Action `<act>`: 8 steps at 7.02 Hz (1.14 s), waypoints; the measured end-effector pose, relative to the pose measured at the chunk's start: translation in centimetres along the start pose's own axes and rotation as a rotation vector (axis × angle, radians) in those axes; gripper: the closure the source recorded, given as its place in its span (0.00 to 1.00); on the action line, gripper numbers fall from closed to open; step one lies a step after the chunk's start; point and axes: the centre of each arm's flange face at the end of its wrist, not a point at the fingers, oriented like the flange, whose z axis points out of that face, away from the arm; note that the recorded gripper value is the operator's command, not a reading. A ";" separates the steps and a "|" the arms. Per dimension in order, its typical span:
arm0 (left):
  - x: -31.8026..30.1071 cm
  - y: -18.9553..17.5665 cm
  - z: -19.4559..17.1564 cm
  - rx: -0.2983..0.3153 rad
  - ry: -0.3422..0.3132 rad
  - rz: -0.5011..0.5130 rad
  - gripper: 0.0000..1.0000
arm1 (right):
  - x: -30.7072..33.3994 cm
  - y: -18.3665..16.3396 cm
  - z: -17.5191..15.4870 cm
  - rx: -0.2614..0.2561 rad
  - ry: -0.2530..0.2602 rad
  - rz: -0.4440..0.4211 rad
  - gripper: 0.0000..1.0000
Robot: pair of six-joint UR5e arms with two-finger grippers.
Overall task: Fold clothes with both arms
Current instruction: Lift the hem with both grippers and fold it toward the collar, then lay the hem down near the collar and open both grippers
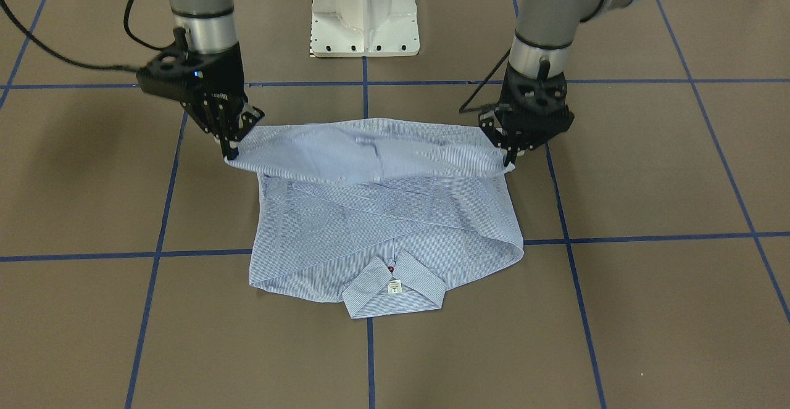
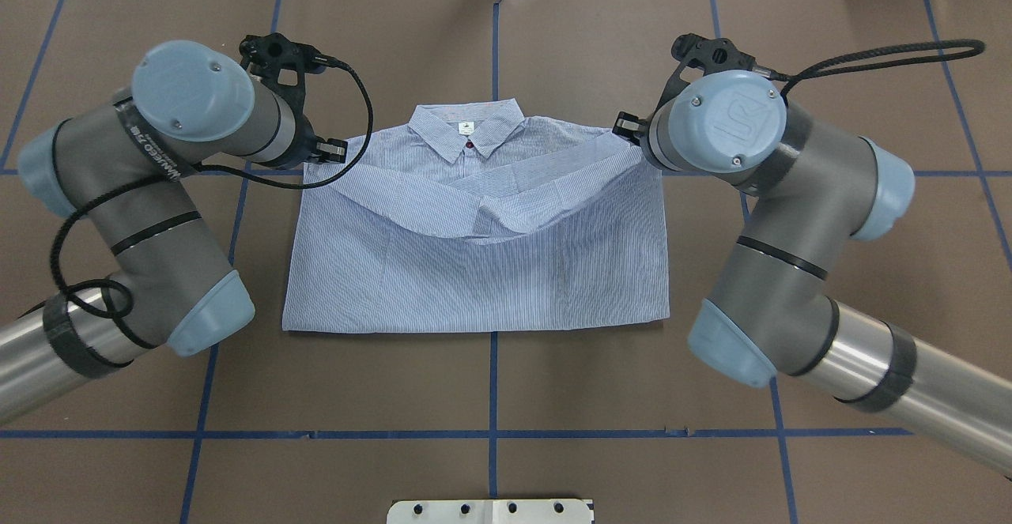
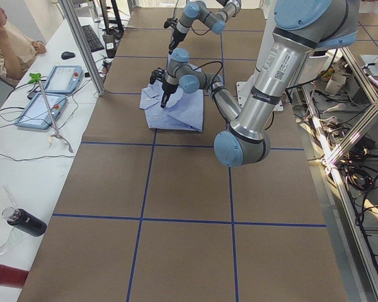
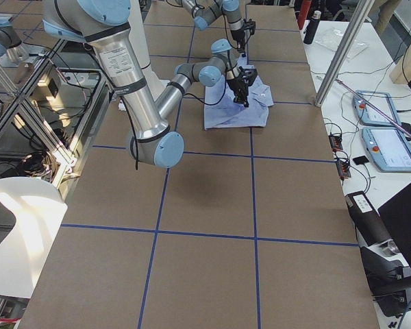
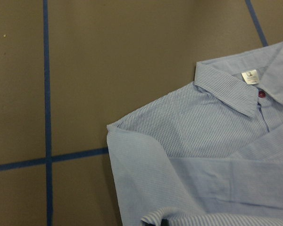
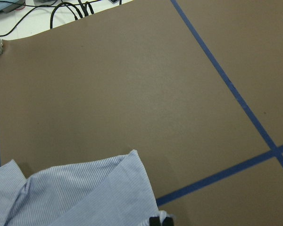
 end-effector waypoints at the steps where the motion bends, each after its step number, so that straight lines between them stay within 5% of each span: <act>1: -0.1 -0.6 2.2 0.008 0.004 0.001 1.00 | -1.9 -1.4 2.3 0.009 0.001 0.003 1.00; 7: -3.1 -2.9 6.7 0.057 0.017 0.098 1.00 | -0.8 -5.0 11.6 -0.023 0.020 -0.055 1.00; 8: -3.5 -2.7 7.3 0.061 0.024 0.104 0.43 | -0.5 -4.9 12.0 -0.025 0.020 -0.060 0.28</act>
